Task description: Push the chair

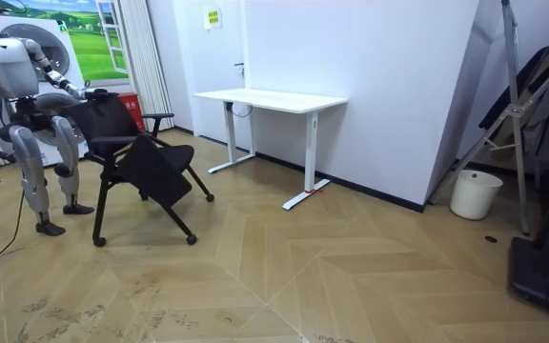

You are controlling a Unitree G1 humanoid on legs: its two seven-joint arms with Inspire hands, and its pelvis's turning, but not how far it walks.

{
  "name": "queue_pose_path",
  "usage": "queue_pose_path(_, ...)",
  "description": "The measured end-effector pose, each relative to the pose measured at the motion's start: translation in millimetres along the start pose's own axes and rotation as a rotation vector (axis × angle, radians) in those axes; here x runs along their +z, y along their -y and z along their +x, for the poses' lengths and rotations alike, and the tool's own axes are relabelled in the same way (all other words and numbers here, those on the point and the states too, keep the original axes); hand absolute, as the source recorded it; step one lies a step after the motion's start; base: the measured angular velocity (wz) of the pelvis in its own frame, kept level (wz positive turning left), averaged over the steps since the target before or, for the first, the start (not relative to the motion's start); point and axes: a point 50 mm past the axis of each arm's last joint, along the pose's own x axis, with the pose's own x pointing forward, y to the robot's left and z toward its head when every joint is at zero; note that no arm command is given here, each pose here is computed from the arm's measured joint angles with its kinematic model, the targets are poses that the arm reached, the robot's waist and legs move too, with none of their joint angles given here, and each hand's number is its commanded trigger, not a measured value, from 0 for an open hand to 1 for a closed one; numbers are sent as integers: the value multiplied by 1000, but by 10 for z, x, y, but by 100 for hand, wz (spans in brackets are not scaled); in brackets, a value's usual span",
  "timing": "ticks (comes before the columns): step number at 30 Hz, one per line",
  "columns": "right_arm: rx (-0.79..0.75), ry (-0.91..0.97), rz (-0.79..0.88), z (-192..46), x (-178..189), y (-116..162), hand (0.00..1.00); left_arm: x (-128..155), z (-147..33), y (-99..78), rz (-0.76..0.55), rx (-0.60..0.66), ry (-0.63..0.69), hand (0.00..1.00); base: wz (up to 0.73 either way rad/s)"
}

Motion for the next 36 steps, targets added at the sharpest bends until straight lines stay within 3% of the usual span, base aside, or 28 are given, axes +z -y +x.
queue_pose_path(16,-7,-4,-3,-9,-17,42,0,-82,17,60,-26,-27,-49,0,-5)
queue_pose_path(17,-8,-4,-3,-10,-18,46,0,-90,14,67,-29,-30,-55,29,-3)
queue_pose_path(18,-7,-6,-3,-14,-27,60,0,-102,4,80,-29,-37,-62,95,0)
queue_pose_path(19,-4,-7,-3,-16,-31,64,0,-105,1,84,-29,-40,-63,100,0)
queue_pose_path(28,-3,-9,3,-25,16,133,0,-133,3,71,-47,-36,-80,100,-2)
queue_pose_path(36,12,-7,-14,-21,30,110,0,-189,2,42,12,-62,-42,100,0)
